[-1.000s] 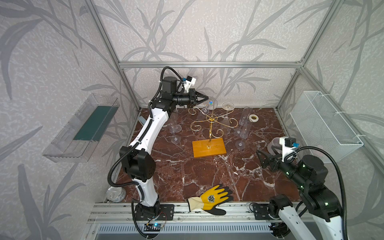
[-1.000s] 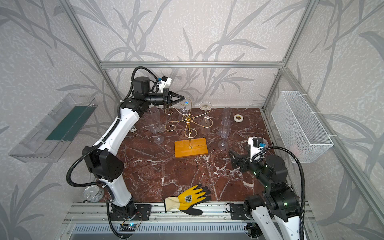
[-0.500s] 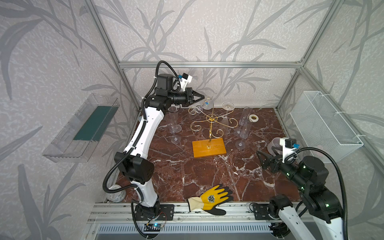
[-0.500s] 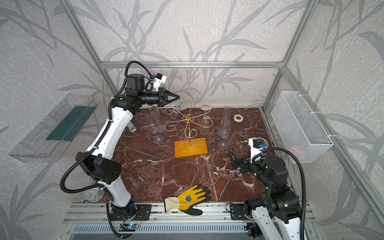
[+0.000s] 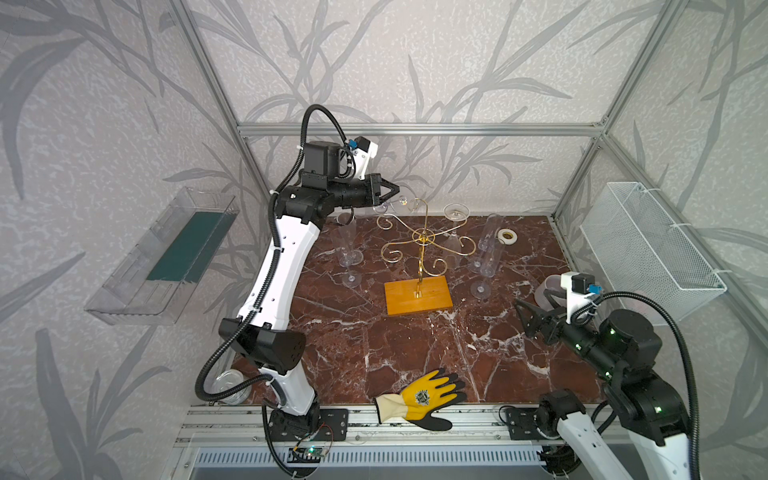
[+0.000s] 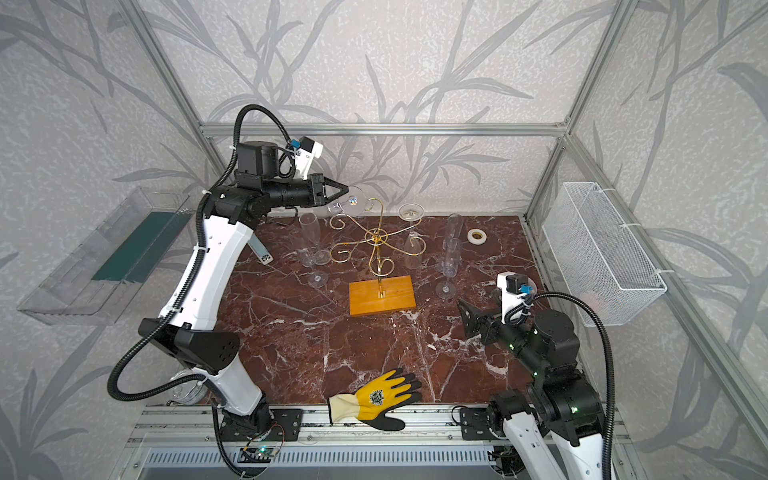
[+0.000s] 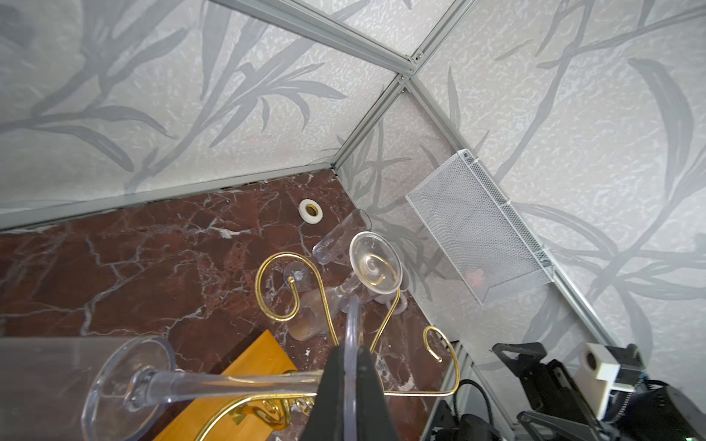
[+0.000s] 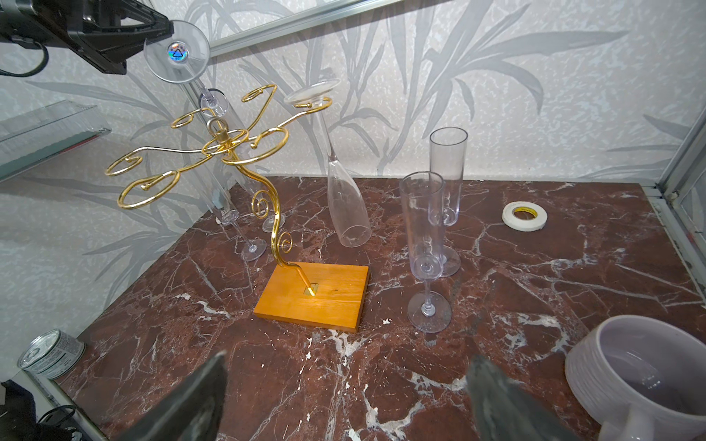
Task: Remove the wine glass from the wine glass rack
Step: 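Lift the flute off the rack with the left gripper toward the right gripper, then close the right gripper on the flute stem while the left gripper holds it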
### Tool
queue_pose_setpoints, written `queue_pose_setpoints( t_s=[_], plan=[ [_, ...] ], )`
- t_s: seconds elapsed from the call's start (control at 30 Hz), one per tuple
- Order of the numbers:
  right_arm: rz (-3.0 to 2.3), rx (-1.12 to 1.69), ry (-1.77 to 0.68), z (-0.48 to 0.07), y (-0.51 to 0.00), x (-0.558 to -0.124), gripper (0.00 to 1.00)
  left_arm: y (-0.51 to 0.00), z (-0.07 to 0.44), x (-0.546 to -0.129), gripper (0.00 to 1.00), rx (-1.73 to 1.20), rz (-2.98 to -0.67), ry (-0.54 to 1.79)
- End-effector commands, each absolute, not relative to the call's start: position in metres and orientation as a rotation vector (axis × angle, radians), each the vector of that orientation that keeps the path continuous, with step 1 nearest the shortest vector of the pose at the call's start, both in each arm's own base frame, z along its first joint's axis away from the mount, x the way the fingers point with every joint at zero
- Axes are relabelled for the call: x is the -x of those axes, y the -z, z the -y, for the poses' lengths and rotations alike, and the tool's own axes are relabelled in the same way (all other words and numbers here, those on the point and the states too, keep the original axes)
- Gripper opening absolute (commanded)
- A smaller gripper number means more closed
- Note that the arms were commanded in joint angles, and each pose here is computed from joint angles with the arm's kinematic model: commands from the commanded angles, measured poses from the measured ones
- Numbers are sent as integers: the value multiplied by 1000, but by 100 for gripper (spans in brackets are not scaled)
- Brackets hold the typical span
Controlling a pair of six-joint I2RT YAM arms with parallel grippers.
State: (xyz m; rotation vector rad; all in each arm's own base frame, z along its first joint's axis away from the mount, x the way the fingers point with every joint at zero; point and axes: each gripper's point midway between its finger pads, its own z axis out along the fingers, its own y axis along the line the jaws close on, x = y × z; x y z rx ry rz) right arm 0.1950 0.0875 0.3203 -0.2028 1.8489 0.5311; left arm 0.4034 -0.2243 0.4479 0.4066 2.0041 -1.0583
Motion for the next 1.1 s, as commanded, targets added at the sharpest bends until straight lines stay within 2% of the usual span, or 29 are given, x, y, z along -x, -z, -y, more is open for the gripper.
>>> queue_pose_setpoints(
  t_s=[0.0,0.27,0.53,0.67,1.07],
  plan=[
    [-1762,252,-552,-94,-352,-199,96,-490,219,-373,0,-554,-1861,819],
    [-1715,322,-615,-109,-382,-208,96,-498,235,-338,0,-769,-1726,480],
    [-1639,377,-753,-129,-421,-210,95,-505,269,-275,0,-999,-1320,470],
    [-1598,382,-806,-135,-442,-212,95,-502,273,-258,0,-1049,-1237,378],
    [-1558,469,-1030,-169,-481,-221,90,-470,305,-213,0,-1270,-911,-80]
  ],
)
